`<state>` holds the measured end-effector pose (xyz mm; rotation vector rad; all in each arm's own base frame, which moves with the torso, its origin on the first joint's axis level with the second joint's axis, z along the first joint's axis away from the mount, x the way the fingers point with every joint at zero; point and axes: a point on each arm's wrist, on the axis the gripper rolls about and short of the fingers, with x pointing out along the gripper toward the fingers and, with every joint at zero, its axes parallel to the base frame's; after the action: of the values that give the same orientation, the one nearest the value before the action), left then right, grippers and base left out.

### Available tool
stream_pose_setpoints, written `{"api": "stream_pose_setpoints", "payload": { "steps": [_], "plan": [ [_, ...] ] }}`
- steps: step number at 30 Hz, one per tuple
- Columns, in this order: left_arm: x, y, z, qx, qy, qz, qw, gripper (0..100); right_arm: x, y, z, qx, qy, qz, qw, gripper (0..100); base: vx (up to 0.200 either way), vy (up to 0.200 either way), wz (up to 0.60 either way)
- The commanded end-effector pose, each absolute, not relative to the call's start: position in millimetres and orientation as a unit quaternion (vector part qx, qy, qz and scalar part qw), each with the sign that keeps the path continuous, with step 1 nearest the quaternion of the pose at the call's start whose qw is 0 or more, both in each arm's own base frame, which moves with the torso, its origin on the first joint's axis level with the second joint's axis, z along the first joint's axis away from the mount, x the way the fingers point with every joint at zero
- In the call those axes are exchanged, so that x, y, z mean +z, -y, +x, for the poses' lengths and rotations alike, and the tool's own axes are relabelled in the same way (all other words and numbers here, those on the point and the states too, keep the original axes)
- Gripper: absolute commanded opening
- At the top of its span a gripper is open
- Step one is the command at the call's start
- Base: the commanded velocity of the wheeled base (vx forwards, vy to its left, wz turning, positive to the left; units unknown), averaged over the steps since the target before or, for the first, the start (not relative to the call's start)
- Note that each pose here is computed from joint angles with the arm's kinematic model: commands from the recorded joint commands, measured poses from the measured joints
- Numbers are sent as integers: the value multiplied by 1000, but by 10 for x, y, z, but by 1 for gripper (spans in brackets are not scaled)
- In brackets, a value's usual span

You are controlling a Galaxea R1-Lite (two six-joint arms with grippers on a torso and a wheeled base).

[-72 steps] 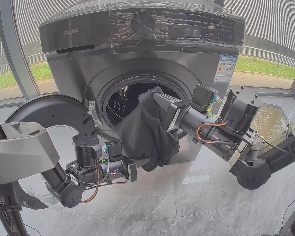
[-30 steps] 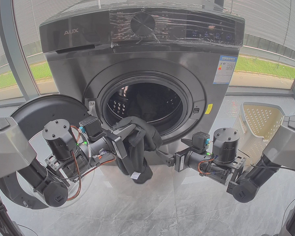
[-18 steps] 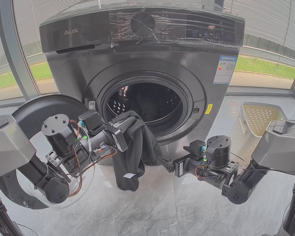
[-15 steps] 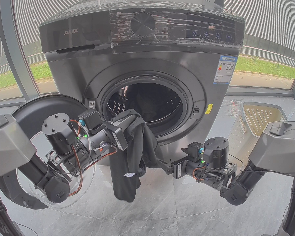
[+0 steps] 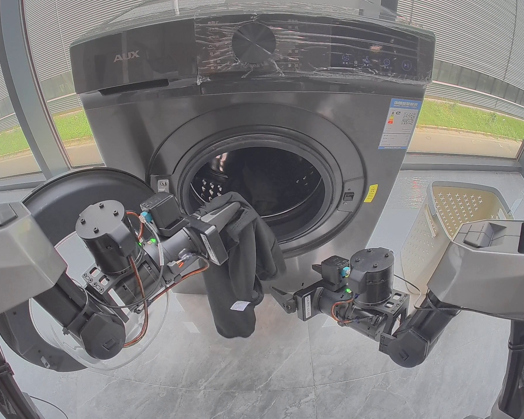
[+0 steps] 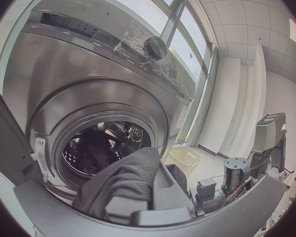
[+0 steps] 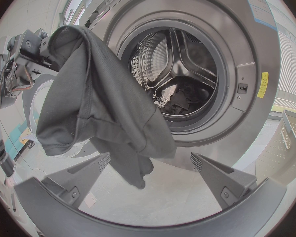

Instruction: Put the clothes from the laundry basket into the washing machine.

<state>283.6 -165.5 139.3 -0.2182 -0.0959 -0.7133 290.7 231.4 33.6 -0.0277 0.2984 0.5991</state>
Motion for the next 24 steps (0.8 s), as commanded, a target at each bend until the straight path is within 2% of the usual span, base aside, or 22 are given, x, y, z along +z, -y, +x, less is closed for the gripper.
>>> {"api": "stream_pose_setpoints", "payload": {
  "steps": [1, 10, 17, 24],
  "plan": [
    [1395, 1657, 2844, -345, 48, -107, 931, 0, 268, -2344, 2914, 295, -153, -17, 943, 100, 0, 0, 0],
    [1462, 1668, 2874, -336, 63, -111, 933, 0, 190, -2483, 3088, 294, -134, -12, 946, 100, 0, 0, 0],
    [1487, 1675, 2894, -329, 70, -114, 935, 0, 4, -2656, 3211, 301, -117, -7, 946, 100, 0, 0, 0],
    [1482, 1676, 2896, -329, 69, -114, 935, 0, 53, -2787, 3156, 318, -98, -1, 943, 100, 0, 0, 0]
  ]
}}
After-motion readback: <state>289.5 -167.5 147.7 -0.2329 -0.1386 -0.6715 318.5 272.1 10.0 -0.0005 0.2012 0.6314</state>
